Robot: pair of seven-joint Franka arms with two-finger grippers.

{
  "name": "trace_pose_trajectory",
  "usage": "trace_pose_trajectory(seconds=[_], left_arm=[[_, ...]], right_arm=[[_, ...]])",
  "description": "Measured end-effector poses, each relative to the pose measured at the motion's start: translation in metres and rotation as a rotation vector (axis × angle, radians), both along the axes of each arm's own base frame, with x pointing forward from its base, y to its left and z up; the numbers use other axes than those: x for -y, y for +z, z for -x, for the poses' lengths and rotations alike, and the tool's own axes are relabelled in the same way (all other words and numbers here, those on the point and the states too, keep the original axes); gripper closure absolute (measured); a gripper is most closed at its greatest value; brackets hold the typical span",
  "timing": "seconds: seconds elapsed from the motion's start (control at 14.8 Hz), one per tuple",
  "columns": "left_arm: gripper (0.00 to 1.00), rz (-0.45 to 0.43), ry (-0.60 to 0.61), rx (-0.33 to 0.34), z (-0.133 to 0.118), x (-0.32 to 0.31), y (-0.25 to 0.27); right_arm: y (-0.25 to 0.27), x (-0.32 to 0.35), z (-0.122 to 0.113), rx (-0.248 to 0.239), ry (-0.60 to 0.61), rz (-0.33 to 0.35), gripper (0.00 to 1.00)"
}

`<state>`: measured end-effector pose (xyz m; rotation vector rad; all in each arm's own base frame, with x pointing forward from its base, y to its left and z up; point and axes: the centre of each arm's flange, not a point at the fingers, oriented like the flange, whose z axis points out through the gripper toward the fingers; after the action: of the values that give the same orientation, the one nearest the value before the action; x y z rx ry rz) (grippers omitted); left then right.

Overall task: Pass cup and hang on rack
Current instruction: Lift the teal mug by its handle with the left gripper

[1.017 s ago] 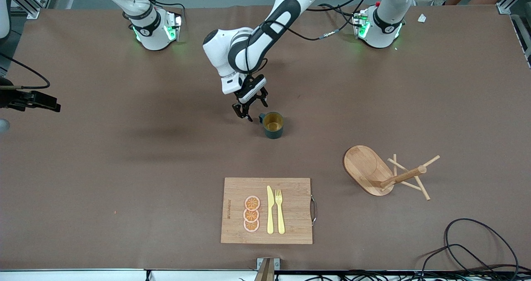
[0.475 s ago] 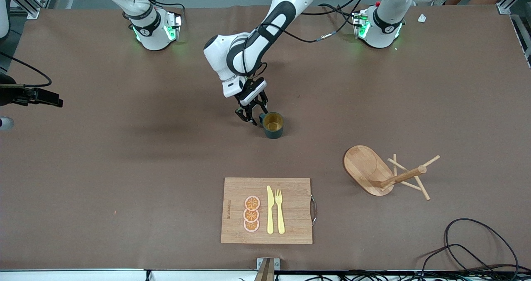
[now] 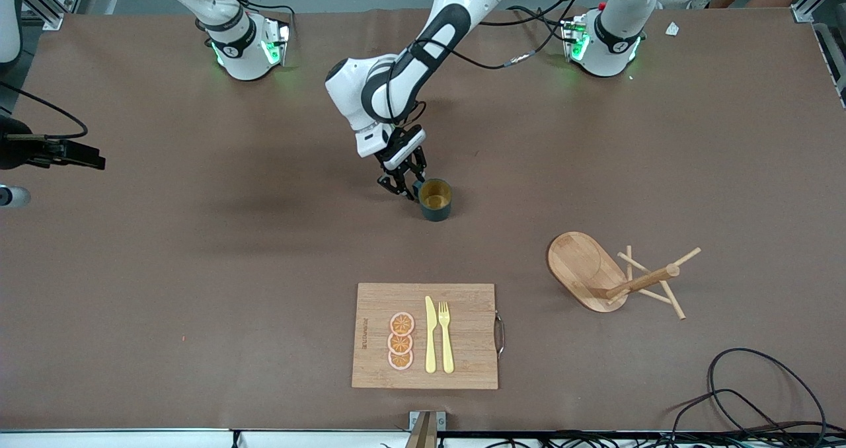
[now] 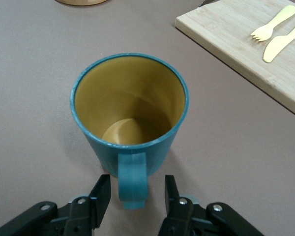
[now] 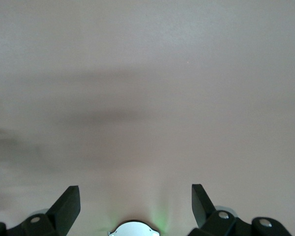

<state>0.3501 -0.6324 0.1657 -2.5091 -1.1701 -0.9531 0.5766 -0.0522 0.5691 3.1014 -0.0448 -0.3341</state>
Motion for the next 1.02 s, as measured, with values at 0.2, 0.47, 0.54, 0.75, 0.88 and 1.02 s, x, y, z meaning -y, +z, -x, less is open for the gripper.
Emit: trace_pose_trajectory(seconds=[0.2, 0.47, 0.54, 0.75, 0.88, 1.02], left_arm=[[0.59, 0.003, 0.0, 0.002, 0.0, 0.001, 0.001], [0.79, 0.005, -0.001, 0.003, 0.0, 0.002, 0.002], [0.79, 0.006, -0.001, 0.003, 0.0, 0.002, 0.002], [0.79, 0.022, -0.002, 0.011, -0.003, 0.006, 0.01], [0.79, 0.051, 0.002, 0.023, -0.015, 0.008, 0.034], [0.79, 0.102, 0.024, -0.005, -0.044, 0.0, 0.078]], right_arm=[[0.007, -0.001, 0.001, 0.018, -0.005, 0.003, 0.0], [0.022, 0.001, 0.008, 0.046, -0.063, 0.014, 0.0], [0.028, 0.001, 0.011, 0.057, -0.065, 0.014, 0.0], [0.047, 0.002, 0.026, 0.112, -0.066, 0.011, 0.0], [0.057, 0.002, 0.041, 0.14, -0.067, 0.007, 0.0], [0.067, 0.002, 0.054, 0.155, -0.07, 0.004, 0.0]])
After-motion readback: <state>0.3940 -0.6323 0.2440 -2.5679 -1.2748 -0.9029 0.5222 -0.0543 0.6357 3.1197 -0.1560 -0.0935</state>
